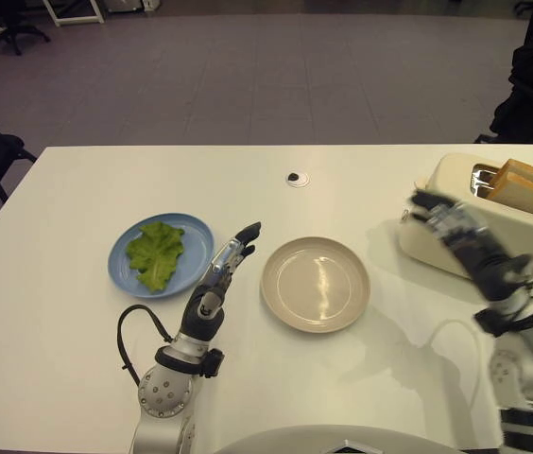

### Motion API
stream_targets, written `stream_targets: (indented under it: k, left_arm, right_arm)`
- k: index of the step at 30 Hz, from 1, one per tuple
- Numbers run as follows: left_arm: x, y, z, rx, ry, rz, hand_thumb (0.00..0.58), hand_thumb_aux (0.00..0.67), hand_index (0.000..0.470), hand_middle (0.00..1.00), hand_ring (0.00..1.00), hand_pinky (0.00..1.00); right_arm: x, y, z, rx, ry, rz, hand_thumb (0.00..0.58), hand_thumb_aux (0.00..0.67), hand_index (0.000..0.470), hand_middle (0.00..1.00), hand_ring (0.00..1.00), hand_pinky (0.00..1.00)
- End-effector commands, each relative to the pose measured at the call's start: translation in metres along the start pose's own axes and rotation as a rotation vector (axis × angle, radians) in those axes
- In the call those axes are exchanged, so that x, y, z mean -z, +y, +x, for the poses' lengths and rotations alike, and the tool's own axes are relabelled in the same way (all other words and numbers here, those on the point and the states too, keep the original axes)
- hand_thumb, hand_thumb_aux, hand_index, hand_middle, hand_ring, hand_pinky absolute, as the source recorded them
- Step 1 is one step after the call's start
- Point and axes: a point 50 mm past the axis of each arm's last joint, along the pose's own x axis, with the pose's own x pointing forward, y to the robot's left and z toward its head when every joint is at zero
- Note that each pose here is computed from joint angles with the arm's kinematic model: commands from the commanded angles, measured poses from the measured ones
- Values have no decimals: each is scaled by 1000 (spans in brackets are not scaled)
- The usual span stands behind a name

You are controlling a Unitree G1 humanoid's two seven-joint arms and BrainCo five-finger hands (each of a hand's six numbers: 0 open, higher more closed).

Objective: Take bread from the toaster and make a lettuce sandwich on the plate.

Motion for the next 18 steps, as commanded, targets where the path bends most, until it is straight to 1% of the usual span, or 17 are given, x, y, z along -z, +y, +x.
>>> stream_targets:
  k: [1,3,5,7,9,10,11,12,13,15,16,18]
  left_arm:
    - [4,-3,1,3,20,1,0,0,0,0,0,0]
    - [3,-6,1,2,15,-4,0,0,0,0,0,0]
    - [3,-7,2,2,12,-6,0,0,0,0,0,0]
    - [3,-8,2,4,11,-8,0,0,0,0,0,0]
    - [3,-8,2,4,11,-9,0,0,0,0,0,0]
    - [3,-8,2,5,11,-10,0,0,0,0,0,0]
    - [3,-8,2,5,10,-10,0,0,0,0,0,0]
    - [3,-8,2,5,10,-11,0,0,0,0,0,0]
    - [3,-8,2,5,10,-11,0,0,0,0,0,0]
    - [3,-8,1,5,11,-11,0,0,0,0,0,0]
    - [3,-8,1,3,11,-11,0,0,0,0,0,0]
    - [3,-8,0,1,12,-10,0,0,0,0,0,0]
  right_arm:
    - [-35,-79,6,49,95,-433,0,0,0,0,0,0]
    - [-29,-107,4,5,302,-752,0,0,0,0,0,0]
    - [-18,-119,-1,-80,461,-1007,0,0,0,0,0,0]
    - [-5,-127,-9,-113,552,-1131,0,0,0,0,0,0]
    - [9,-131,-19,-122,608,-1169,0,0,0,0,0,0]
    - [16,-131,-24,-126,629,-1173,175,110,77,0,0,0]
    - [22,-132,-28,-131,639,-1176,352,250,175,0,0,0]
    - [27,-131,-31,-136,643,-1174,460,365,256,0,0,0]
    - [30,-131,-32,-141,639,-1171,496,415,291,0,0,0]
    - [34,-129,-31,-154,621,-1168,517,449,315,0,0,0]
    - [36,-127,-29,-162,608,-1167,553,525,369,0,0,0]
    - [38,-124,-26,-176,585,-1159,568,575,404,0,0,0]
